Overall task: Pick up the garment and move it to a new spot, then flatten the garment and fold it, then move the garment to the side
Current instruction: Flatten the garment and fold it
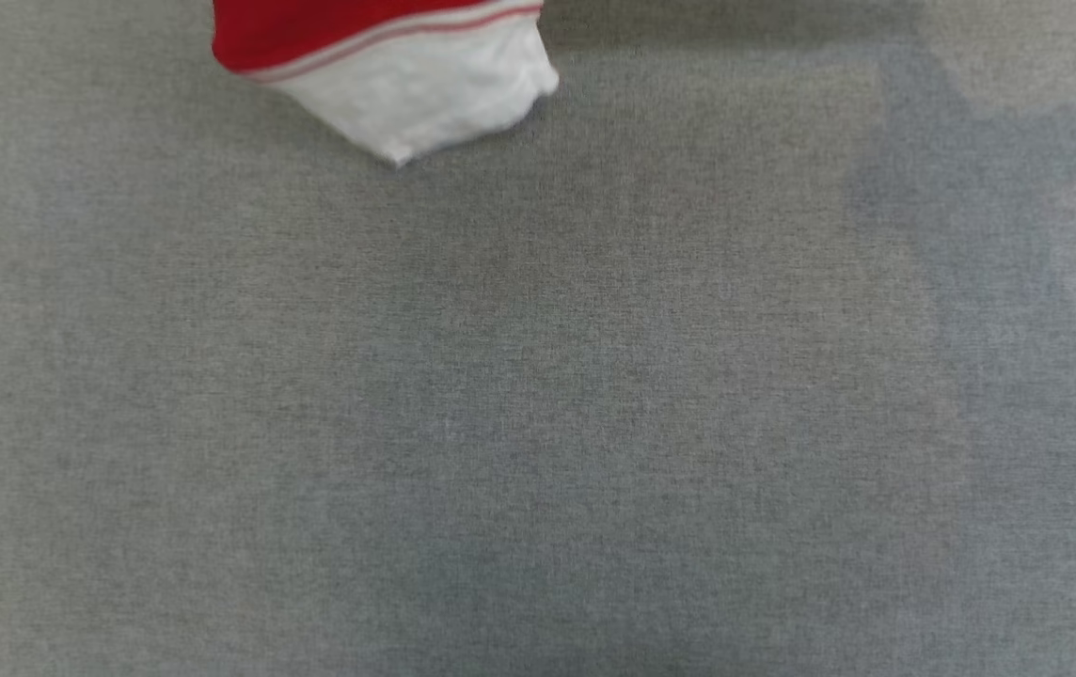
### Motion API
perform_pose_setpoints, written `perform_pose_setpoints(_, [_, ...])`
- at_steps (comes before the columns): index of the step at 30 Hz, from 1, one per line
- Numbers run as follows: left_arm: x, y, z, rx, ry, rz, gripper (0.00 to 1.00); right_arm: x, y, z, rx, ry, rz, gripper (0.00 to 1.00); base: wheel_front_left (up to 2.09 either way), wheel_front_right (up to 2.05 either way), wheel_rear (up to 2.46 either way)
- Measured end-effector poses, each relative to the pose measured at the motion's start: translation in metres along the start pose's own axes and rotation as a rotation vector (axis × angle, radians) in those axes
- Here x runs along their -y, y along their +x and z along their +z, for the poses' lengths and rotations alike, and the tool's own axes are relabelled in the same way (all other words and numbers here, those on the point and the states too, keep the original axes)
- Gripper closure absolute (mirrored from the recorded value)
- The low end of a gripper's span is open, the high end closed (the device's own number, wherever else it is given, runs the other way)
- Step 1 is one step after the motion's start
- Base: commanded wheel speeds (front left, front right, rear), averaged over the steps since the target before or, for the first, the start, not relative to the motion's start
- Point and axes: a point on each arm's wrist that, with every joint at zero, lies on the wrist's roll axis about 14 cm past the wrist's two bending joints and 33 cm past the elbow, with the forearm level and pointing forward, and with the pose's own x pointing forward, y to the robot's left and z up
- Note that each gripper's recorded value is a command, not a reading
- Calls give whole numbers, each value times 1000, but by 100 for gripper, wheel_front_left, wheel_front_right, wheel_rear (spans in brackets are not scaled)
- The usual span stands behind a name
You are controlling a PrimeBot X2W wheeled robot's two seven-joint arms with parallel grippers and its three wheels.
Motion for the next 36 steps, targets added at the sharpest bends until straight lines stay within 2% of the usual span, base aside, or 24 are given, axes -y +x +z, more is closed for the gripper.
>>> perform_pose_setpoints(7, [-13, 40, -30, 21, 30, 15, 100, 11, 48, -12, 24, -72, -36, 100, 0, 0, 0])
perform_pose_setpoints(12, [-19, 52, -58, 10, 25, 31, 100, 16, 71, -18, 49, -108, -51, 100, 0, 0, 0])
perform_pose_setpoints(18, [-17, 44, -110, -75, -1, 38, 100, 17, 83, -61, -5, -110, -51, 100, 0, 0, 0])
perform_pose_setpoints(26, [0, 15, -166, -192, -62, 18, 100, -2, 77, -127, -112, -71, -1, 100, 0, 0, 0])
perform_pose_setpoints(36, [24, -59, -202, -323, -188, 19, 100, -37, 24, -212, -306, 16, 73, 100, 0, 0, 0])
